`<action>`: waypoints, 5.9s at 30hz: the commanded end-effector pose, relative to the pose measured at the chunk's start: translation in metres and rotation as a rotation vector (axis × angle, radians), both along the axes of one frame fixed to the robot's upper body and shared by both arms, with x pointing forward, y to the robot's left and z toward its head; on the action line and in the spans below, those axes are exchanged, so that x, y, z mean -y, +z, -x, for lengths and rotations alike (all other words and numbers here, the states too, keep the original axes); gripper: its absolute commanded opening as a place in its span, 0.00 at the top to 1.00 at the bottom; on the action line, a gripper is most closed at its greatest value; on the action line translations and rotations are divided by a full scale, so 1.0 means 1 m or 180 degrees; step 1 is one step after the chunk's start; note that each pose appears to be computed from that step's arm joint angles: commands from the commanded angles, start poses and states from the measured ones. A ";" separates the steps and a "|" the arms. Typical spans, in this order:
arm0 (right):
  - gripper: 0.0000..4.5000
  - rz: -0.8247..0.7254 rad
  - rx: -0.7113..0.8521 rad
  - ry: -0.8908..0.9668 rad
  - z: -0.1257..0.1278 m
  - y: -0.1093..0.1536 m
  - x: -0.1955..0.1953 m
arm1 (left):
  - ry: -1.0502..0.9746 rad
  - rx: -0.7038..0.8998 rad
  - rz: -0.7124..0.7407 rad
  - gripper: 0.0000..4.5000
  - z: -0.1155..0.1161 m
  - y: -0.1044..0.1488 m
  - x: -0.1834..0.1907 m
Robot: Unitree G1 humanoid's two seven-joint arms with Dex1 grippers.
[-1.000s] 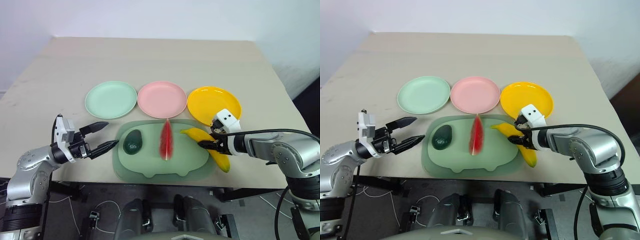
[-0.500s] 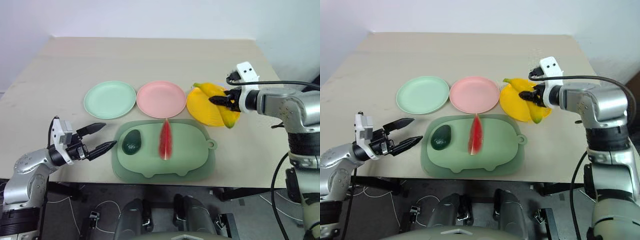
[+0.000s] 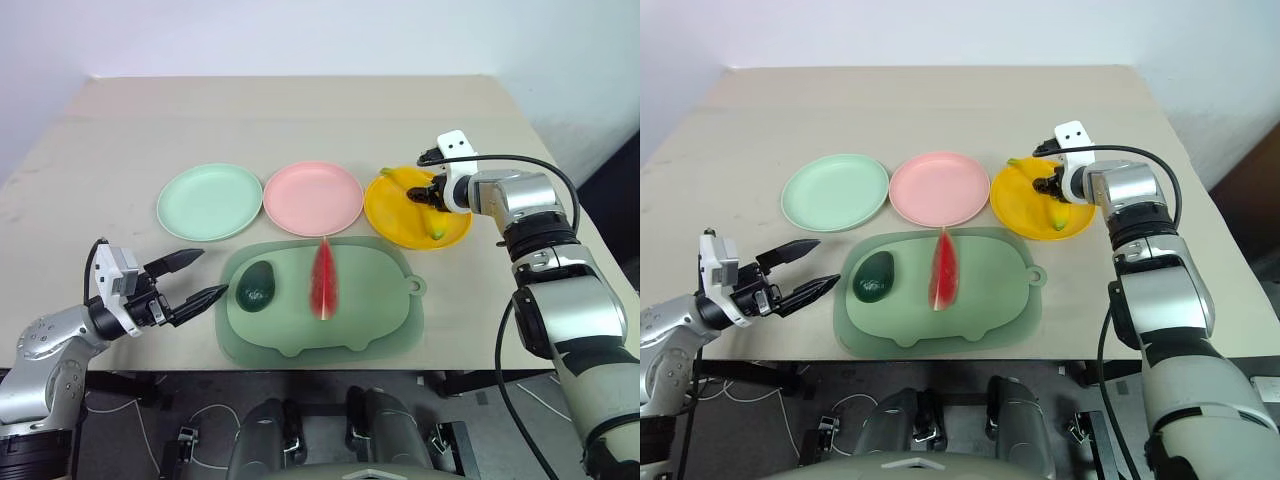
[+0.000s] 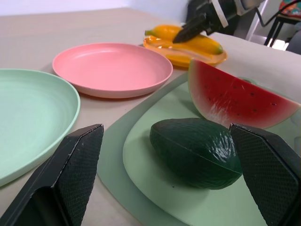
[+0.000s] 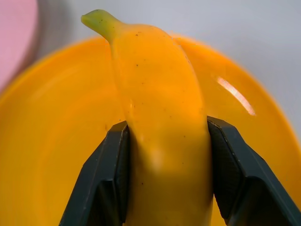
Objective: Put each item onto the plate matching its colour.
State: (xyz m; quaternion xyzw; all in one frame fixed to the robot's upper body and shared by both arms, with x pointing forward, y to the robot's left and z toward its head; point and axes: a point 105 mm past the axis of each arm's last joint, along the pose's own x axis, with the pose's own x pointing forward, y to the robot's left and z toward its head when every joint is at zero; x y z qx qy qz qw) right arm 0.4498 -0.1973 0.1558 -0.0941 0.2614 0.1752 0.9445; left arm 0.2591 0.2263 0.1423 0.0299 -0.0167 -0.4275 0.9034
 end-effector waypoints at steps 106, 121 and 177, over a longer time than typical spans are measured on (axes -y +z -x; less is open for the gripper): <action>0.54 0.0057 -0.1582 0.1554 0.142 -0.016 -0.199 | -0.0161 0.0230 -0.0068 0.00 -0.014 0.011 0.008; 0.54 -0.0842 -0.0296 0.0875 0.035 0.078 -0.204 | -0.0120 0.0252 -0.0074 0.00 -0.010 0.011 0.006; 0.01 -0.1444 0.1309 0.1777 0.117 0.081 -0.127 | 0.0006 0.0218 -0.0177 0.00 0.004 0.016 -0.009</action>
